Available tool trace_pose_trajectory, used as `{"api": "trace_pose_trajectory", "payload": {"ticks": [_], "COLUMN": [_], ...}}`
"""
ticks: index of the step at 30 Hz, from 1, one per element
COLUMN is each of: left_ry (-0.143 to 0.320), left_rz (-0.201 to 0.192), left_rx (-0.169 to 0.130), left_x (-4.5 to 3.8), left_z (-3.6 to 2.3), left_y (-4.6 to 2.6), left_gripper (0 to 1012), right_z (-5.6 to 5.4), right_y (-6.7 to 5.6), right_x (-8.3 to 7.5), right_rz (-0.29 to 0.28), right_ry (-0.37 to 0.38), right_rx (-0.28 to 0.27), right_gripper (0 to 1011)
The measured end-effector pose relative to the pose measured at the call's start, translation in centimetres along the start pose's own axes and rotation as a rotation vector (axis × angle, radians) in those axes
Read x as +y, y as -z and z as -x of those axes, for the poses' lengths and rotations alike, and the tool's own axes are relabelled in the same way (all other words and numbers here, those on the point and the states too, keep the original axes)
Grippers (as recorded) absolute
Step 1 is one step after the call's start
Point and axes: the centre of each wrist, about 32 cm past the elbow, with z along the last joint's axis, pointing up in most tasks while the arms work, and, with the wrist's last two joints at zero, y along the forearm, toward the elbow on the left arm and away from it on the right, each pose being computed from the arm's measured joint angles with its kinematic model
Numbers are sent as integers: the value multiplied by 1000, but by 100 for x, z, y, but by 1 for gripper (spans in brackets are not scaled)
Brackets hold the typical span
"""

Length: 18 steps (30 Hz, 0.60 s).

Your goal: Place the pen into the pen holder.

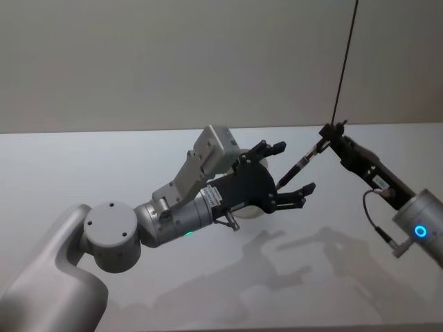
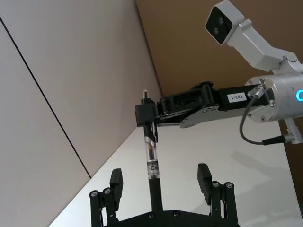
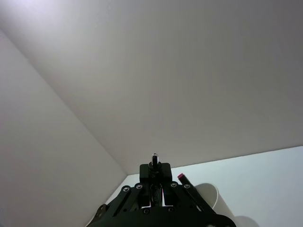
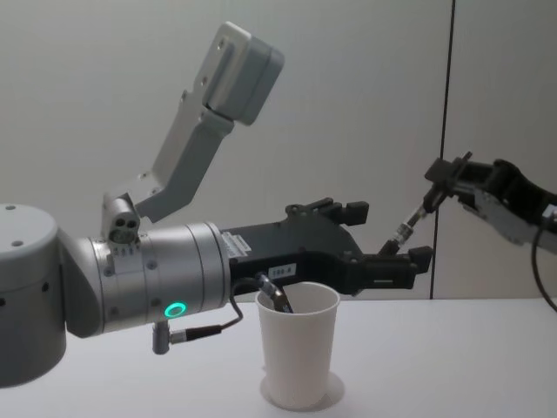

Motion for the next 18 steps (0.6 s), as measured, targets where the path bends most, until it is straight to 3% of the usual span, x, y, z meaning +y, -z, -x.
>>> {"api": "trace_pose_trajectory", "payload": {"ticks": [9, 18], "left_ry": [0, 0], "left_rz": [0, 0], "left_rx": [0, 0], "left_x": [0, 0], "left_z": [0, 0], "left_y": [0, 0], "left_gripper": [1003, 1003], "right_z": [-62, -145], "right_y": [-173, -336], "right_x": [147, 311], "right_rz": [15, 28], "right_ry": [-10, -26], "right_rx": [-113, -192], "right_gripper": [144, 144]}}
